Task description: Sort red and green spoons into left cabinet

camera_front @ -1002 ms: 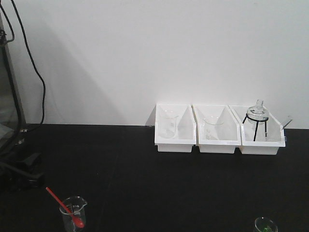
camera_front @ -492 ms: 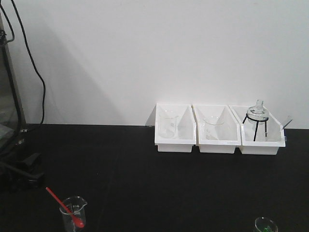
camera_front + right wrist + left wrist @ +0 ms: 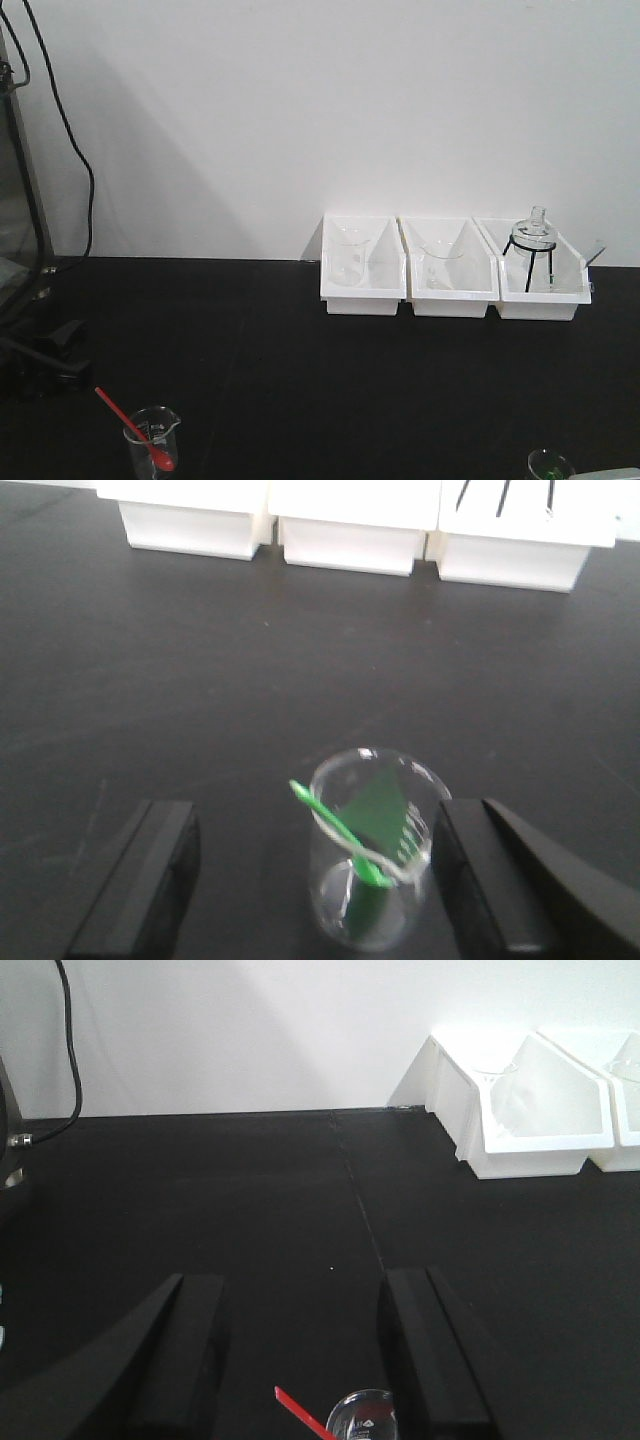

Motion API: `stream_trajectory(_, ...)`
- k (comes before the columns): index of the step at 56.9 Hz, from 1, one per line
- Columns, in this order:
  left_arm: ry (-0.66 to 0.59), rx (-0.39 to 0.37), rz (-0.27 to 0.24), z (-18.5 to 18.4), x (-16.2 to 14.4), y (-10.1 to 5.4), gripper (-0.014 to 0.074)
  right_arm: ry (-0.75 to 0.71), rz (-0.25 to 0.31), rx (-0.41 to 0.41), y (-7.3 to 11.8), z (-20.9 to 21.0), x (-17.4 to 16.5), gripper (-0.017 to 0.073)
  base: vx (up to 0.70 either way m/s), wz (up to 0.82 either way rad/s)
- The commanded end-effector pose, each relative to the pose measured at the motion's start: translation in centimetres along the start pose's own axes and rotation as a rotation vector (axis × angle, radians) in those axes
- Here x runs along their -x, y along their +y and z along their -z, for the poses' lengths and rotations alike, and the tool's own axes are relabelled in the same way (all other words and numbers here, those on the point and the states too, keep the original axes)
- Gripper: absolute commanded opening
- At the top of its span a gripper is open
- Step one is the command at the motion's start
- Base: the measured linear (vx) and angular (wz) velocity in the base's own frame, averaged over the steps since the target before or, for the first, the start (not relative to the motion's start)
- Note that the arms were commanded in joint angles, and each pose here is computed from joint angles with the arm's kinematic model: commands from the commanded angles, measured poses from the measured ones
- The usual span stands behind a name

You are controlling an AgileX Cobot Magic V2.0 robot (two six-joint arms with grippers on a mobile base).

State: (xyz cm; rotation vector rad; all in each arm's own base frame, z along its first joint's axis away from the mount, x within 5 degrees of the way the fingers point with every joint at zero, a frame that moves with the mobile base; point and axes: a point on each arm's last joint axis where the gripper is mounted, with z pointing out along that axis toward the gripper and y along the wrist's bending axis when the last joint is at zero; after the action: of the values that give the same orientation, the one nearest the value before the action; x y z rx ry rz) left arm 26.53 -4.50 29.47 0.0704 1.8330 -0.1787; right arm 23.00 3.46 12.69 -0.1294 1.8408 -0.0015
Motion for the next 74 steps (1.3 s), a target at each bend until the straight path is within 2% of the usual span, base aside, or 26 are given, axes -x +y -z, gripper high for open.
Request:
stream_trajectory(1,-0.128,-0.008,0.011,0.5,2.3,-0.1,0.0482,-0.264,0.006,-0.027,-0.2,-0.3,3.2,0.0531,0.0,0.0)
stream_trajectory(27,-0.128,-0.008,0.011,0.5,2.3,-0.1,0.0482,-0.229,0.009,-0.032,-0.1,-1.4,2.3,0.0531,0.0,0.0)
stream_trajectory(48,-0.128,-0.008,0.011,0.5,2.3,-0.1,0.0482,-0.23,0.054,-0.043,-0.2,-1.5,2.4,0.0531,0.0,0.0)
stream_trajectory(74,-0.125,-0.008,0.011,0.5,2.2,-0.1,0.0482,-0.261,0.033,-0.075,-0.4,-2.5,3.1,0.0531,0.0,0.0)
